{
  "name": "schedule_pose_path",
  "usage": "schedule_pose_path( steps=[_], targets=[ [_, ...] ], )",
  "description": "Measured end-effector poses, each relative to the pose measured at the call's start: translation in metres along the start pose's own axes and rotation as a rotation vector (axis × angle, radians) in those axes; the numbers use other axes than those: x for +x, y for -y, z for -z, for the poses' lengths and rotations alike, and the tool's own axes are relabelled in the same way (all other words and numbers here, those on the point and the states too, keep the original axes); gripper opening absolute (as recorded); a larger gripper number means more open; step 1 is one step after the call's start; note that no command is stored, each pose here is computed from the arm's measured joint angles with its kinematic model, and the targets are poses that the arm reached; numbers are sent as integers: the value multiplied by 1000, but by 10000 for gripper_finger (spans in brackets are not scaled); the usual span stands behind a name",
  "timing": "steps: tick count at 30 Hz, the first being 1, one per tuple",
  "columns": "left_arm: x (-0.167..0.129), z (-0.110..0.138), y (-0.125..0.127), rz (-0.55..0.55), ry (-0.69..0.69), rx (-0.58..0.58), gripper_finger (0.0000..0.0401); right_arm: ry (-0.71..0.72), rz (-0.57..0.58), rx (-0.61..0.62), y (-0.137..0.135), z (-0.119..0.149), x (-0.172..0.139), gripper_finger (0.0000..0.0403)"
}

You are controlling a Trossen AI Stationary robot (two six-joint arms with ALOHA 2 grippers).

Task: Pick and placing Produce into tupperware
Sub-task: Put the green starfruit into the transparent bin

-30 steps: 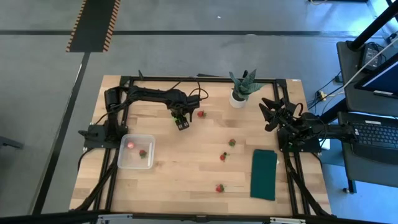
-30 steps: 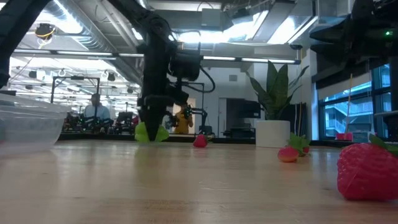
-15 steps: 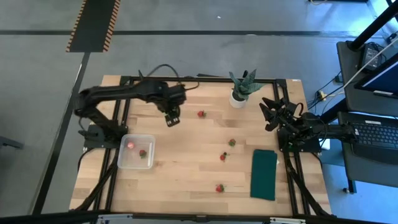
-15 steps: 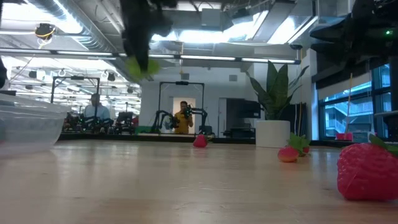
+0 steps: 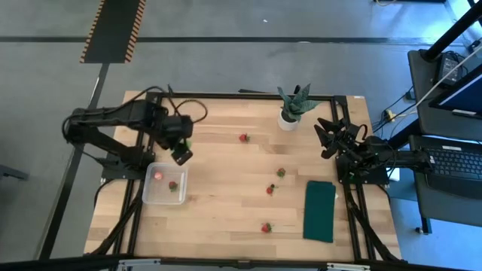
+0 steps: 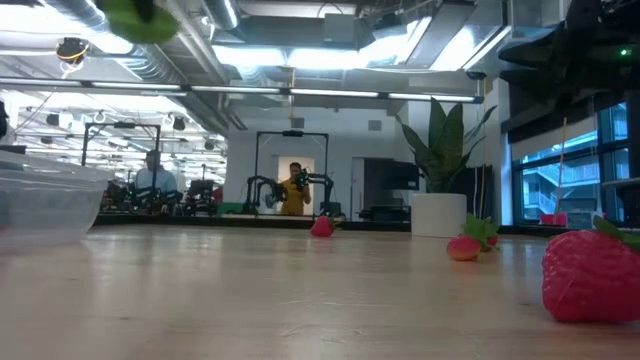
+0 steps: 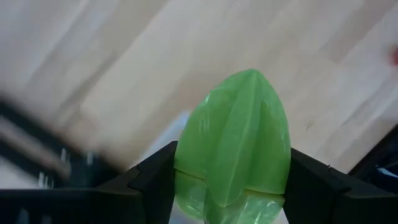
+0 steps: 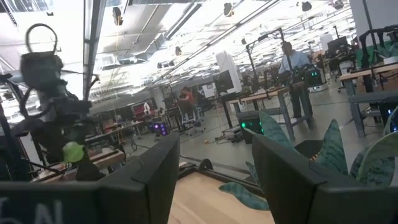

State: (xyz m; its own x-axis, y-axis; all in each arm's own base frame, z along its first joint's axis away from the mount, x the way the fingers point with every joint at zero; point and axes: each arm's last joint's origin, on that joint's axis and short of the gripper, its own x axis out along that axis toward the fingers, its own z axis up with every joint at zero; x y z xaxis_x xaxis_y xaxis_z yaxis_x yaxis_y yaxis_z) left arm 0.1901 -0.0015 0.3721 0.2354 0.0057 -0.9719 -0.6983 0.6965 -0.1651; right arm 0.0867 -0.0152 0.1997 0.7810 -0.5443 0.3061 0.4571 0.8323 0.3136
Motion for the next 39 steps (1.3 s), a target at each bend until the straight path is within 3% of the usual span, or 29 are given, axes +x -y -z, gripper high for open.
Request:
schedule_pose_path(
  steps=[7,13,20,30,39],
  targets=[
    [13,20,15,-50,-70,-104,228,0,0,-1,0,0,0,204],
    [48,37,17,-179,-147,-157,224,-2,0,-4,0,0,0,204],
    [100,51,0,-325,-250,-249,232,-6,1,-8,0,1,0,204],
    [168,59,-7,-174,-245,-273,227,-6,0,-4,0,1,0,204],
    [190,69,-20,-199,-257,-277,228,-5,0,-3,0,1,0,204]
  ],
)
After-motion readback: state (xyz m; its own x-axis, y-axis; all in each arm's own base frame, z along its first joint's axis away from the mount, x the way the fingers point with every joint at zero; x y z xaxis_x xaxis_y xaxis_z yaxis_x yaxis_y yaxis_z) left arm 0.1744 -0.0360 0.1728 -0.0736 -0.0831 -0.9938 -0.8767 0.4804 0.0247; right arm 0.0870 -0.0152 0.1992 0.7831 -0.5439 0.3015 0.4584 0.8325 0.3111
